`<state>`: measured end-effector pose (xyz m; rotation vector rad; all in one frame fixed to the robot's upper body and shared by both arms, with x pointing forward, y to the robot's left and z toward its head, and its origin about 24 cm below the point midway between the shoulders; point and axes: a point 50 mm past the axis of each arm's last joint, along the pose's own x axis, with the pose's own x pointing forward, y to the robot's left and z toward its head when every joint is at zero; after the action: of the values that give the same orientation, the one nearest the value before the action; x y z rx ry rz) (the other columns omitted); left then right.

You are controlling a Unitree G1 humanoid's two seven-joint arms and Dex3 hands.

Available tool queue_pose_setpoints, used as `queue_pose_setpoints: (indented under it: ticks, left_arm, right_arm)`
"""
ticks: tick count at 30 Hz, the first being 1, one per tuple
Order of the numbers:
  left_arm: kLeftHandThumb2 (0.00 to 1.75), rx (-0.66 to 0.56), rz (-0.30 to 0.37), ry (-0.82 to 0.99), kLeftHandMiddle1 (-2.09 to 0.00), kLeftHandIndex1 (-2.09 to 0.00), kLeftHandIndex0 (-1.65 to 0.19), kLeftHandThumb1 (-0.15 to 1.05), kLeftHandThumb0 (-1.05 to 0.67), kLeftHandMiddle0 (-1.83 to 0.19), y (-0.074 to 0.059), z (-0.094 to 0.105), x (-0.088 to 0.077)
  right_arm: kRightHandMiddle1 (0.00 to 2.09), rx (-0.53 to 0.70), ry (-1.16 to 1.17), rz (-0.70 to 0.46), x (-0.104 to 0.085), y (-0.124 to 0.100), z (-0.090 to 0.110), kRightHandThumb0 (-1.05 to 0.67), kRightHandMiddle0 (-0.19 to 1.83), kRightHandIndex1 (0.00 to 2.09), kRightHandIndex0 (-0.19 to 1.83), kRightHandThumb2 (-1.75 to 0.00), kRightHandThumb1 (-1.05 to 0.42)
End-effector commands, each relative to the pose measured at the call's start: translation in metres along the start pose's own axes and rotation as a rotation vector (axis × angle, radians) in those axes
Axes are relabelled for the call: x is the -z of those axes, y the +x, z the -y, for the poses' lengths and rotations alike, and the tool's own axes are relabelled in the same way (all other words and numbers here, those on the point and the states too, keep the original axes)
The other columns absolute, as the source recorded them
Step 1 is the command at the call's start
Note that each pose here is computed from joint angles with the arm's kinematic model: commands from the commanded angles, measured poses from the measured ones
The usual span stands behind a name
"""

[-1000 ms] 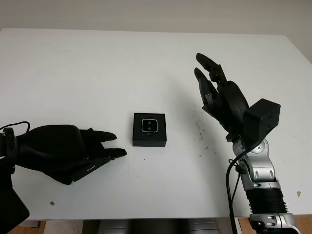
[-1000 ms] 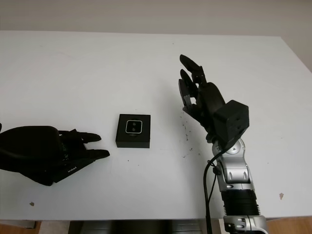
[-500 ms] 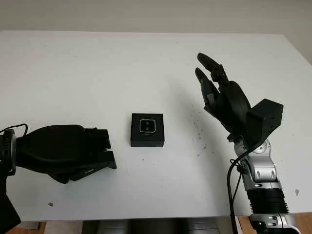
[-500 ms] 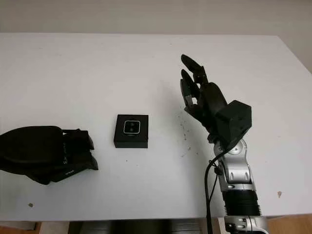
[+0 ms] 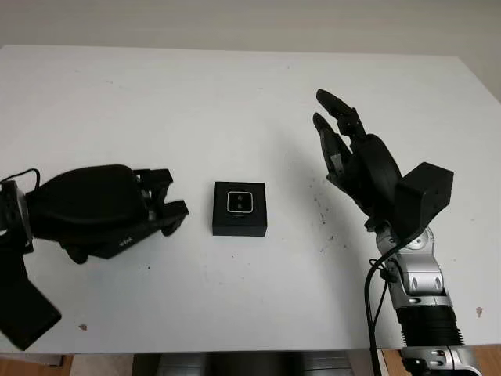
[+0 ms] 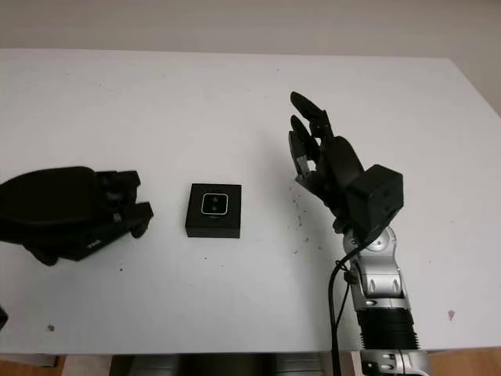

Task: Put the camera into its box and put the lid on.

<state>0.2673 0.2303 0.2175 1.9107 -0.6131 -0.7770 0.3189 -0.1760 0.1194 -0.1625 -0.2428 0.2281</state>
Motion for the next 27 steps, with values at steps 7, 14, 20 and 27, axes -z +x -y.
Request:
queue_pose_setpoints:
  ticks: [7, 14, 20, 27]
  left_arm:
    - [0.21, -0.041, -0.131, -0.227, -2.09, -2.02, -0.06, 1.05, -0.36, -0.26, 0.009, -0.039, 0.019]
    - [0.10, -0.060, -0.193, -0.453, -1.80, -1.55, -0.31, 1.05, -0.31, -0.52, 0.019, -0.065, 0.025]
    - [0.08, -0.056, -0.224, -0.522, -1.65, -1.41, -0.38, 1.05, -0.33, -0.55, 0.034, -0.078, 0.021]
    - [0.07, -0.090, -0.182, -0.504, -1.87, -1.59, -0.34, 1.04, -0.31, -0.52, 0.051, -0.088, 0.011]
  right_arm:
    - [0.52, -0.005, -0.007, -0.001, 0.000, -0.001, -0.002, -0.61, -0.19, 0.06, 0.06, -0.62, -1.05]
    - [0.53, -0.009, 0.005, 0.009, 0.001, -0.001, -0.004, -0.59, -0.19, 0.05, 0.06, -0.63, -1.05]
    - [0.55, -0.009, 0.011, 0.006, 0.002, -0.001, -0.007, -0.59, -0.19, 0.05, 0.06, -0.62, -1.05]
    - [0.55, -0.010, 0.011, 0.001, 0.002, -0.002, -0.007, -0.61, -0.19, 0.05, 0.06, -0.62, -1.05]
